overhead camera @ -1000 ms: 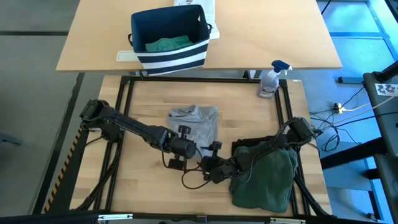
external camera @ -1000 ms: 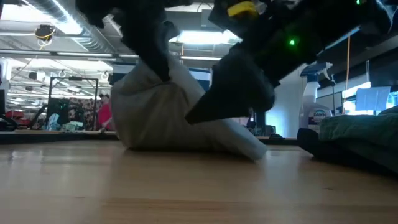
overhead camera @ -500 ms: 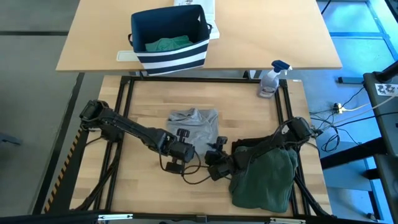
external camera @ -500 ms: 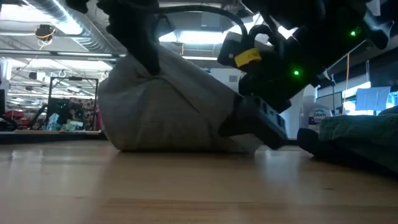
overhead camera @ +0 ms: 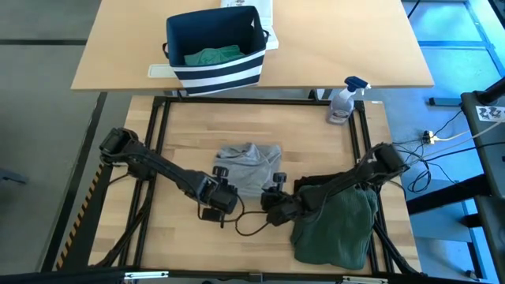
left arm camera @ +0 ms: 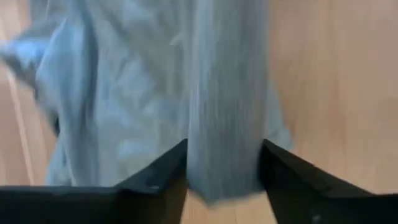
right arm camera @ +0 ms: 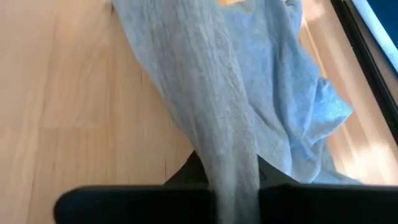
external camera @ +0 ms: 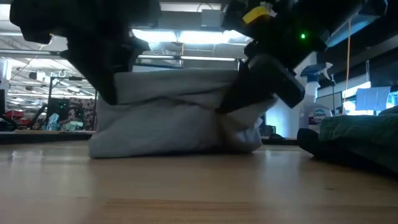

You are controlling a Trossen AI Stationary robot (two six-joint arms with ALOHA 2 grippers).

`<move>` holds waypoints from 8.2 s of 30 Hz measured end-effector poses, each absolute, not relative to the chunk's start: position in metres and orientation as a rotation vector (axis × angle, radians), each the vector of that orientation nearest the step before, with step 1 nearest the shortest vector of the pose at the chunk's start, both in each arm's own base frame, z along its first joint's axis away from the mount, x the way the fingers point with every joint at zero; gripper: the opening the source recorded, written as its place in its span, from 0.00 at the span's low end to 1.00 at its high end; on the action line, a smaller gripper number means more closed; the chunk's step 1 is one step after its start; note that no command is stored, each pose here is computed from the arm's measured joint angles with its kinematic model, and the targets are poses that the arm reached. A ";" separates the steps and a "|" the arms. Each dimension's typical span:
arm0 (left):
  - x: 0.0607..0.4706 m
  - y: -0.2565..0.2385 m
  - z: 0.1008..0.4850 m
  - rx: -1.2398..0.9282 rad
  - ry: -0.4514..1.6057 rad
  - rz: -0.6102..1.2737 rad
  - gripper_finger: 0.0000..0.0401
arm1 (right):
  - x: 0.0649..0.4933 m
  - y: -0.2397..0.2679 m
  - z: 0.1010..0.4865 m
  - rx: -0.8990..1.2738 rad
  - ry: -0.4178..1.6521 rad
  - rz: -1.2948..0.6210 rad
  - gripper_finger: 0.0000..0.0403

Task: Fold Laundry from Bin
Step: Stack the folded gray shirt on top of the folded green polo shirt

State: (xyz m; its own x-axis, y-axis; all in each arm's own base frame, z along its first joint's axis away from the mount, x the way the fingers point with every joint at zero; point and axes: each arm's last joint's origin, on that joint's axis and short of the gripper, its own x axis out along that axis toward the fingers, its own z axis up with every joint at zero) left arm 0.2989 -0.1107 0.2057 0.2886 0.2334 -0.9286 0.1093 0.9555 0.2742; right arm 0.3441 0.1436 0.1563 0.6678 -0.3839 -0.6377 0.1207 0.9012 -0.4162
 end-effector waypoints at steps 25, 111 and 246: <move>0.213 -0.110 0.118 0.642 0.808 0.131 0.71 | 0.344 0.138 0.163 -0.304 0.805 -0.269 0.01; 0.221 -0.107 0.112 1.099 0.987 -0.085 0.71 | 0.346 0.111 0.200 -0.144 0.738 -0.263 0.01; 0.497 -0.146 0.209 0.875 0.271 -0.323 0.54 | 0.102 0.249 0.279 0.538 1.407 -0.264 0.11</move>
